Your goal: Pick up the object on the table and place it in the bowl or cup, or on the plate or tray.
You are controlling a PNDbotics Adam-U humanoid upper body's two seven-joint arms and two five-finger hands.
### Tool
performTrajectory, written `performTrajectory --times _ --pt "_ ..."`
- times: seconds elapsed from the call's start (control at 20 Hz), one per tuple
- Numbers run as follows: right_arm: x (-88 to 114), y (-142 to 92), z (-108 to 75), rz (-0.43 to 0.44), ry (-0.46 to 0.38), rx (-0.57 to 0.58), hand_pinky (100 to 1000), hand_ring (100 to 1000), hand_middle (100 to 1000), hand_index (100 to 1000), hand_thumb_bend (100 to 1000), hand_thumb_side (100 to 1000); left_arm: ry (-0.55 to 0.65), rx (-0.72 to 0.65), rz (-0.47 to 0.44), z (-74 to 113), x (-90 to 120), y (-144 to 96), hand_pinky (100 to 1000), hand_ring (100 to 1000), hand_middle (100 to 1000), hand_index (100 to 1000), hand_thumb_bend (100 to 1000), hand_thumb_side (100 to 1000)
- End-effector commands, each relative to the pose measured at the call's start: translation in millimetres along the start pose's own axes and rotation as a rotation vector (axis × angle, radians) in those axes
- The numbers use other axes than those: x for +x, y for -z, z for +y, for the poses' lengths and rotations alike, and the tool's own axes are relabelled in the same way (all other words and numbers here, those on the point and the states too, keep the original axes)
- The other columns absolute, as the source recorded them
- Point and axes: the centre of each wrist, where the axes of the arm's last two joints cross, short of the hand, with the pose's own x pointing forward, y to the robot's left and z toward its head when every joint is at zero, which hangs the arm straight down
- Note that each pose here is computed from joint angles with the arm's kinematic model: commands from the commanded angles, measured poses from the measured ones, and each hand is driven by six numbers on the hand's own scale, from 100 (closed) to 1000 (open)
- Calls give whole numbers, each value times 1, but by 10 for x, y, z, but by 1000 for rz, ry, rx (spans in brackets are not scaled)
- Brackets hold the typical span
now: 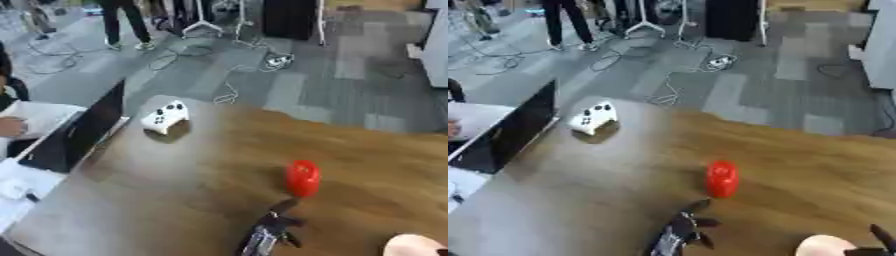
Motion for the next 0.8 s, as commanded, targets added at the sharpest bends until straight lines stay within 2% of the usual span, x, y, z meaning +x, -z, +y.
performTrajectory --times 0.05,0.1,0.15,0.25,0.3,0.35,0.4,0.6,0.8 --pt "48 -18 -57 -16 -32 9 599 721 607 999 100 969 155 -32 23 171 -36 54 469 722 885 940 347 856" --pt "42 -31 -58 -12 -35 10 599 721 607 999 100 969 225 -41 12 233 10 137 469 722 885 940 347 856" --pt "33 -45 -59 -8 -38 12 598 719 603 995 100 967 305 -49 -5 307 76 241 430 704 877 931 409 794" --pt "19 -70 -58 0 -44 18 597 717 600 992 100 964 489 -58 -32 455 230 462 404 693 858 918 430 757" --pt "14 -78 -56 2 -46 21 597 717 600 992 100 965 575 -62 -40 502 298 547 404 693 856 918 237 886" --pt "10 -84 -53 4 -47 24 596 715 598 991 100 964 646 -66 -48 531 355 621 404 688 847 916 437 751" --pt "7 -88 -50 6 -48 27 596 715 597 990 100 964 699 -69 -51 550 395 680 404 687 844 916 439 751" --pt "0 -98 -42 7 -52 34 595 713 594 989 100 962 759 -56 -48 563 417 785 399 684 840 918 447 748" --pt "1 -97 -27 4 -57 45 594 712 592 987 100 961 666 -26 -45 517 317 826 407 690 846 925 480 743"
